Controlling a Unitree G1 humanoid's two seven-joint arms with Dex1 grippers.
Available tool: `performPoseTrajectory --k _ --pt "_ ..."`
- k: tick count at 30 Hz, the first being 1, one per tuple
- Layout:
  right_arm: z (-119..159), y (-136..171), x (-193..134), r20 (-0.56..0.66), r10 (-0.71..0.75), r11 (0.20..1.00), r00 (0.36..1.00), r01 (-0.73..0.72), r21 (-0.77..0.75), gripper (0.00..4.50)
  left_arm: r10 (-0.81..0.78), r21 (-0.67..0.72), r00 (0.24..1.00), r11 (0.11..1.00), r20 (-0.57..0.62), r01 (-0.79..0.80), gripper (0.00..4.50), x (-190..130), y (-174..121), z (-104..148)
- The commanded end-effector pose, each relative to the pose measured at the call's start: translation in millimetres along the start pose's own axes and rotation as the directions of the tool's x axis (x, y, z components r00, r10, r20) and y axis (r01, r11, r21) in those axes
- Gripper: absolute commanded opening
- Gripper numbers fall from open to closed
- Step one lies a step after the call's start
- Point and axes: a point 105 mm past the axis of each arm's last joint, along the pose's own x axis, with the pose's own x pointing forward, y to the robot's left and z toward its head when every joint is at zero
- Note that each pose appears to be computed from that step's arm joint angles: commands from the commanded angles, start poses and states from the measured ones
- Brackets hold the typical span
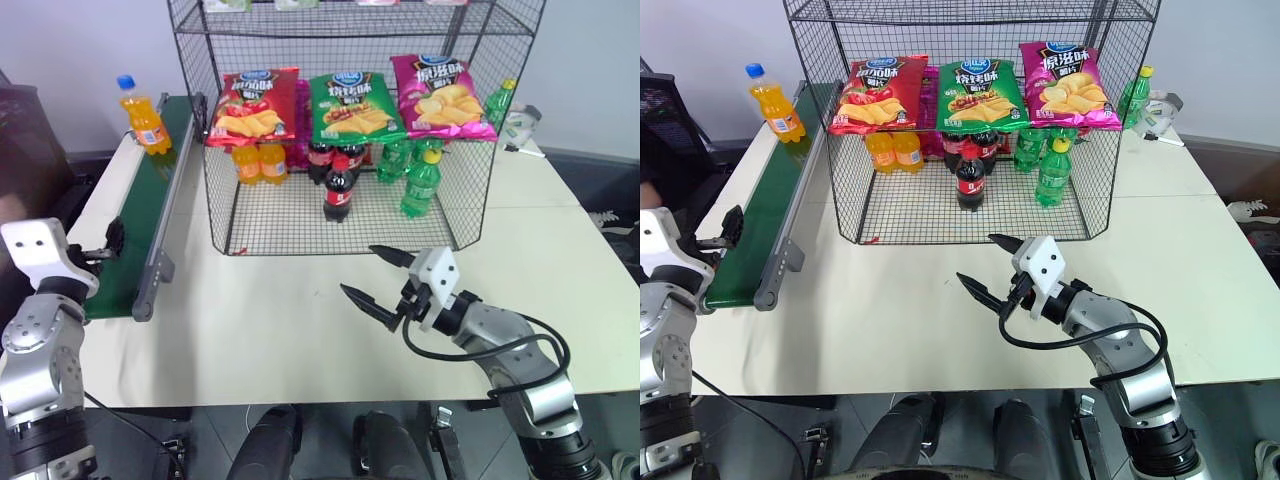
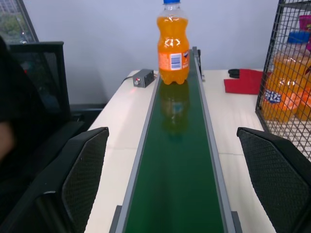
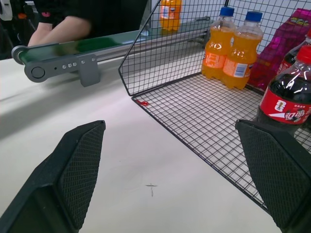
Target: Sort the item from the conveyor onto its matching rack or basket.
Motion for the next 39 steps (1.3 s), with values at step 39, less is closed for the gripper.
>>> performPoseTrajectory --k 39 --pt "12.3 3.9 1.1 0.042 0.012 1.0 0.999 -0.011 -0.025 4.5 0.047 -0.009 0.995 0.999 0.086 -0.047 4.41 9.1 0.0 6.0"
